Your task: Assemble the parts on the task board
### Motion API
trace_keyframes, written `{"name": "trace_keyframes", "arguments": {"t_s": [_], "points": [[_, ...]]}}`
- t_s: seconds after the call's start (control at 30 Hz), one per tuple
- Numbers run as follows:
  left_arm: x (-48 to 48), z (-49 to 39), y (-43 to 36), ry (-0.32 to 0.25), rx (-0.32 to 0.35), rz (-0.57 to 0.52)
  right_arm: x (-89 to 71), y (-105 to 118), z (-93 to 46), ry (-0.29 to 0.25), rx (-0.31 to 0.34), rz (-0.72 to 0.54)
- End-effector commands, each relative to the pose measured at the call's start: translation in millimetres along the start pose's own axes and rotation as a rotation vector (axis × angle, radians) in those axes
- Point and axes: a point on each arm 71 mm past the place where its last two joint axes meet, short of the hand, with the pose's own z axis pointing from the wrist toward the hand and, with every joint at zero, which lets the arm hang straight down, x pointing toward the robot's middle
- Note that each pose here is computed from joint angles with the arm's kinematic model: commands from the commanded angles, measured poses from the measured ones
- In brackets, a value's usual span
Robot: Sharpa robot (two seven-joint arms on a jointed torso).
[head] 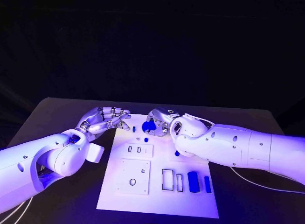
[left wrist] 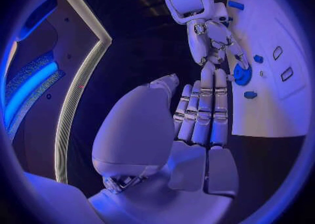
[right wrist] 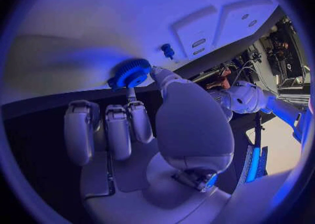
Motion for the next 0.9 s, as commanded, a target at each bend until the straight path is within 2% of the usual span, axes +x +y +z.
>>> {"name": "trace_keyframes", "arguments": {"t_s": [0.03, 0.53, 0.9], "points": [[0.8, 0.1, -1.2, -0.001, 0.005, -0.002, 9.1, -6.7, -2.5, 0.08, 0.029, -0.008], [-0.7, -0.6, -1.3, -0.004, 0.004, -0.001, 6.9, -12.5, -8.9, 0.066, 0.04, 0.0], [-1.7, -1.2, -1.3, -0.005, 0.004, -0.001, 1.9, -19.8, -22.3, 0.03, 0.037, 0.026]]}}
